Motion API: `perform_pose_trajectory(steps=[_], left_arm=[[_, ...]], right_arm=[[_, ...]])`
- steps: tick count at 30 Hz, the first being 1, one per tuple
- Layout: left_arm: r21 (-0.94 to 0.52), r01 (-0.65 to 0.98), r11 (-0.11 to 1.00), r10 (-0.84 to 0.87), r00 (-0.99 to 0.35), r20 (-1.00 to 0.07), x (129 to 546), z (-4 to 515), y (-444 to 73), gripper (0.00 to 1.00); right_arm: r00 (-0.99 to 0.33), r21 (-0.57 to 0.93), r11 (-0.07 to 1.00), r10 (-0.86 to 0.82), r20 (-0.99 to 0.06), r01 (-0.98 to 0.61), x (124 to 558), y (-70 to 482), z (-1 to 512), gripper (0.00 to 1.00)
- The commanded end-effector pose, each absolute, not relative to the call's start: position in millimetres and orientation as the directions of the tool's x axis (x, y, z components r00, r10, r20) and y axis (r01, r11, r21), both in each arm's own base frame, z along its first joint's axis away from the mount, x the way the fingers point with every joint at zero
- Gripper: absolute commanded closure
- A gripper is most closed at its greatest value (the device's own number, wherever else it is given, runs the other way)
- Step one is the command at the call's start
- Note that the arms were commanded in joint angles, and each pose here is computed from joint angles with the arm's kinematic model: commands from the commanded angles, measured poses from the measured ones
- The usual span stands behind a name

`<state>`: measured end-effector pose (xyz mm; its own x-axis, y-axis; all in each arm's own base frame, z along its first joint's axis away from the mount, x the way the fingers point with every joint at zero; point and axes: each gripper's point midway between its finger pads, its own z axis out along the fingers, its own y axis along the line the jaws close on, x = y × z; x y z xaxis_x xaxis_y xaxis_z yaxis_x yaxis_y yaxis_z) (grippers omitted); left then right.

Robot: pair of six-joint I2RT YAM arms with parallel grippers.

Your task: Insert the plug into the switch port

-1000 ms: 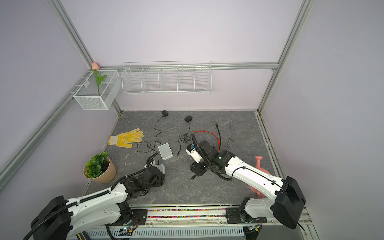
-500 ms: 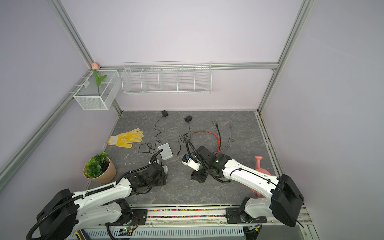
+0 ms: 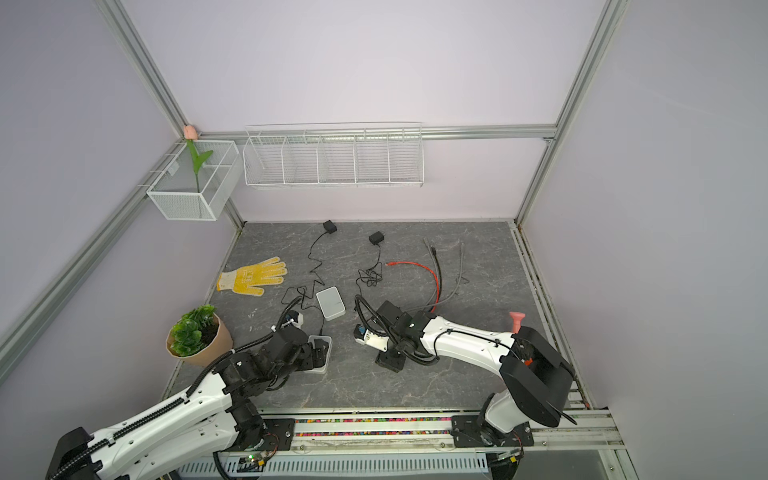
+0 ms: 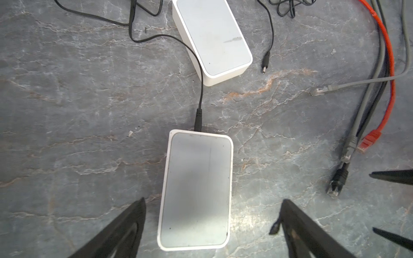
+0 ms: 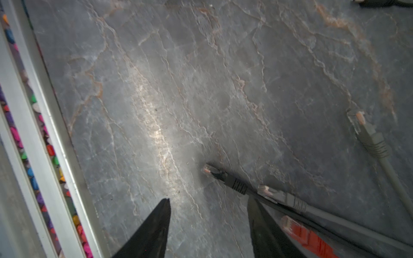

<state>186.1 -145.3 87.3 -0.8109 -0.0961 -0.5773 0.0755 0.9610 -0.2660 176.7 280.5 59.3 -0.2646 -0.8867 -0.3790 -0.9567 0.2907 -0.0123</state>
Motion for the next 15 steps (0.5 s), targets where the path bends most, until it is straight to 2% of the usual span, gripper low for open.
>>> perform_pose_trajectory(steps=[1,3,7,9,11,15], left_arm=[[-0.249,0.055,0.967,-0.108,-0.797,-0.594,190,99,-139,0.07],[-0.279,0.075,0.957,-0.122,-0.772,-0.624,194,112,-144,0.08],[-0.337,0.156,0.928,-0.125,-0.725,-0.678,200,142,-157,0.11],[-0.361,0.209,0.909,-0.106,-0.721,-0.685,199,151,-168,0.12],[-0.376,0.239,0.895,-0.093,-0.725,-0.682,198,155,-175,0.14],[-0.407,0.279,0.870,-0.079,-0.735,-0.673,196,156,-186,0.20]], right_arm=[[-0.263,-0.128,0.331,-0.888,-0.377,-0.935,204,276,66,0.42],[-0.285,-0.113,0.350,-0.880,-0.379,-0.930,211,274,71,0.42],[-0.221,-0.079,0.268,-0.902,-0.370,-0.960,201,274,75,0.43],[-0.207,-0.125,0.264,-0.915,-0.347,-0.956,206,268,75,0.44],[-0.247,-0.187,0.318,-0.914,-0.323,-0.930,223,253,77,0.46],[-0.433,-0.120,0.495,-0.835,-0.339,-0.860,247,228,90,0.48]])
